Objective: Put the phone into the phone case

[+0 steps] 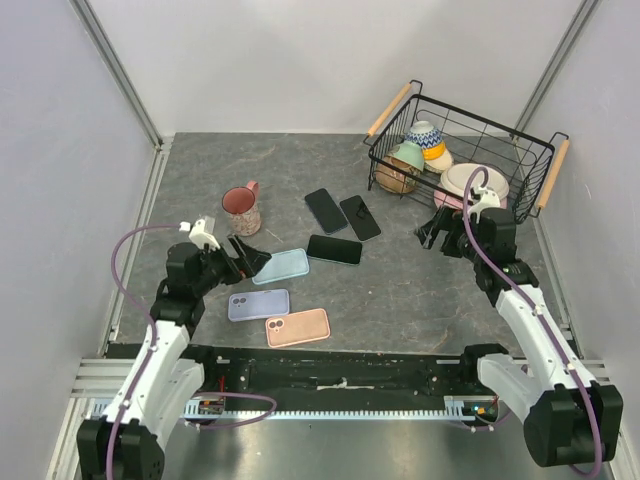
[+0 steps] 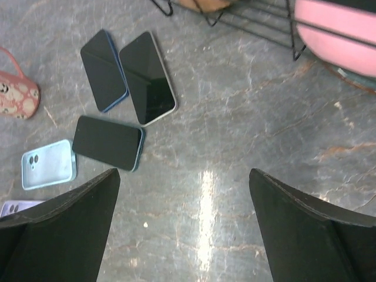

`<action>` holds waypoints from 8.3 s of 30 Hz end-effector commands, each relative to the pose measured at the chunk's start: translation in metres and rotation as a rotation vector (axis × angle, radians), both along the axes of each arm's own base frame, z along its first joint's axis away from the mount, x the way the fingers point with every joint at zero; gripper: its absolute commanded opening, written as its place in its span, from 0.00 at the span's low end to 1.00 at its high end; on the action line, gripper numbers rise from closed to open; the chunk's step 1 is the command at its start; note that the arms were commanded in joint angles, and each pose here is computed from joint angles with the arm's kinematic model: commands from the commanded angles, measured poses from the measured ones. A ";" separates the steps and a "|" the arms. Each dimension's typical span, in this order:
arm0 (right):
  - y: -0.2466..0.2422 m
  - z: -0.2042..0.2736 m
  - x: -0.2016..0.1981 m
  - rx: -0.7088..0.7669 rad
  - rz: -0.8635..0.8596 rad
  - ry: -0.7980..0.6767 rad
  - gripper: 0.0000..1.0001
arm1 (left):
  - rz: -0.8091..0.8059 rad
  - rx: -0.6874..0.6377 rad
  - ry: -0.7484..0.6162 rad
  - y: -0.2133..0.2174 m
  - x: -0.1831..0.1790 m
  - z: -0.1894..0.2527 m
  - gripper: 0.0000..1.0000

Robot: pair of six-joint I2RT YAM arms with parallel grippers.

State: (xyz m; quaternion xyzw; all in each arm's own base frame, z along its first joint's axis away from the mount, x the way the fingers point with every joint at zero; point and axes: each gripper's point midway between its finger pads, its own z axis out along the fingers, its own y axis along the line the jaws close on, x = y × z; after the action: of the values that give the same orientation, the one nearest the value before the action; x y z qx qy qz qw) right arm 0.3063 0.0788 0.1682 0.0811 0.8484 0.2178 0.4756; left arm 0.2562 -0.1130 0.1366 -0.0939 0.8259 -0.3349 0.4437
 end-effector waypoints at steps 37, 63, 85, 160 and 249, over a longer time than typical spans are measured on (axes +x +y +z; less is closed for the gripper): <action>0.264 -0.123 -0.136 -0.289 0.638 0.378 0.58 | 0.055 -0.157 -0.090 -0.002 -0.029 0.073 1.00; 0.260 -0.151 -0.134 -0.437 0.602 0.436 0.03 | 0.044 -0.158 -0.045 -0.005 -0.029 0.051 1.00; 0.143 -0.114 -0.090 -0.494 0.325 0.375 0.00 | 0.031 -0.143 0.004 -0.006 -0.028 0.032 0.98; 0.179 -0.092 -0.032 -0.012 0.384 0.333 0.98 | -0.181 0.326 0.218 -0.073 0.027 -0.010 0.97; 0.142 -0.022 -0.032 0.269 0.352 0.179 0.98 | -0.547 -0.057 0.176 -0.148 0.023 0.019 0.02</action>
State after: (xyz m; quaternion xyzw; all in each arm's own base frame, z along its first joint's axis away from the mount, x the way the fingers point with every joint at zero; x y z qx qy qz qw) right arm 0.2831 0.2292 0.1293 0.0166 0.8564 0.4045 0.3204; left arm 0.2947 -0.2732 0.1183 0.0717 0.8616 -0.4591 0.2042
